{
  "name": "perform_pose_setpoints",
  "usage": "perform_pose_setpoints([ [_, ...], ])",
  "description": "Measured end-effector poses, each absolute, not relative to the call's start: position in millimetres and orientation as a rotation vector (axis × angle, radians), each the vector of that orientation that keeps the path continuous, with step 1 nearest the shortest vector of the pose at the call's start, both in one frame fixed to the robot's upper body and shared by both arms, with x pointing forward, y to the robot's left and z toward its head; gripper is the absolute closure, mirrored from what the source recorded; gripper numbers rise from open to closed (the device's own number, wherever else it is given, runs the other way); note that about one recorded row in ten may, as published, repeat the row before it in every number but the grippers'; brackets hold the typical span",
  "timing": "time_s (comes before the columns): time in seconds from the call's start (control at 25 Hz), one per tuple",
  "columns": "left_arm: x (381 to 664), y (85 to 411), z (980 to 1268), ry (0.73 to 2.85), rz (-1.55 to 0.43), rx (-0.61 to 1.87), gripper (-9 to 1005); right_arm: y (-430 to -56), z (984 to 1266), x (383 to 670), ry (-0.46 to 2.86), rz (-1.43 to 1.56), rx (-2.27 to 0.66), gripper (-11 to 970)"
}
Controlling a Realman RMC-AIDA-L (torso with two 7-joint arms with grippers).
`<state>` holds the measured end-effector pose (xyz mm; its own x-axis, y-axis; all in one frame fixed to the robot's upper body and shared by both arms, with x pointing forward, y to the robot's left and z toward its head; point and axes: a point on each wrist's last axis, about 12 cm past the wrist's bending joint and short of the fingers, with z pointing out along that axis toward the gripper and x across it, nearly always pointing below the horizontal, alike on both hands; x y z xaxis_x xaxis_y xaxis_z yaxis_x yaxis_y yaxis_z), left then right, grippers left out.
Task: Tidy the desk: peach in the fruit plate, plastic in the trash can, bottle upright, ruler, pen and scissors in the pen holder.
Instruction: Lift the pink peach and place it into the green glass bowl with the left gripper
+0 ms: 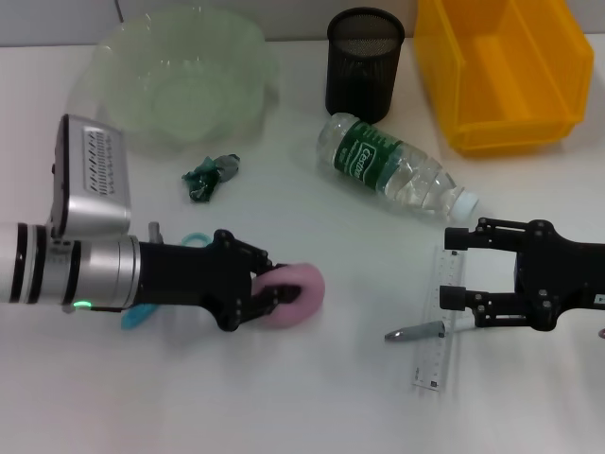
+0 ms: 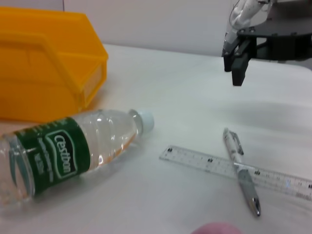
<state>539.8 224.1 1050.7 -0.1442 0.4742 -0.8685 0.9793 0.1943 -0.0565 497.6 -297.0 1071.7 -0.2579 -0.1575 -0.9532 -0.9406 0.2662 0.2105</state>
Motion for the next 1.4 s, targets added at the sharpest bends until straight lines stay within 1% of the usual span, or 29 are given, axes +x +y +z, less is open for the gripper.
perform_pose_setpoints([
  [0.16,544.9,228.0,1063.2,1.682,-0.868,1.319,781,-297.1,1071.6,497.4,1.635,1.091,-1.031,191],
  [0.36,562.9,236.2,1088.0,1.57,-0.839,1.069,826,-296.7,1071.4,497.0,1.634,1.094,-1.03,191],
  [0.48,576.7,243.5,1099.3,1.517,-0.772,0.909,847,-296.2,1071.4,496.6,1.632,1.097,-1.03,191],
  [0.6,594.0,248.7,1105.6,1.518,-0.692,0.735,868,-295.1,1071.4,496.5,1.629,1.102,-1.031,191],
  [0.68,608.5,251.2,1105.1,1.546,-0.64,0.588,876,-294.5,1071.4,496.3,1.628,1.105,-1.03,191],
  [0.8,620.8,254.7,1102.5,1.575,-0.565,0.474,888,-293.6,1071.2,496.1,1.626,1.108,-1.03,191],
  [0.84,627.4,255.6,1100.9,1.592,-0.51,0.433,893,-293.4,1071.1,496.0,1.626,1.109,-1.029,191],
  [1.0,636.9,255.3,1095.9,1.63,-0.426,0.369,909,-292.6,1070.6,495.5,1.625,1.114,-1.027,191],
  [1.12,639.7,259.2,1093.6,1.637,-0.38,0.315,952,-292.3,1070.3,495.3,1.626,1.117,-1.025,191],
  [1.32,638.6,262.5,1091.9,1.631,-0.365,0.283,936,-292.2,1070.0,495.0,1.626,1.119,-1.023,191],
  [1.4,638.3,262.5,1091.0,1.635,-0.366,0.281,869,-292.1,1070.0,494.8,1.626,1.119,-1.024,191],
])
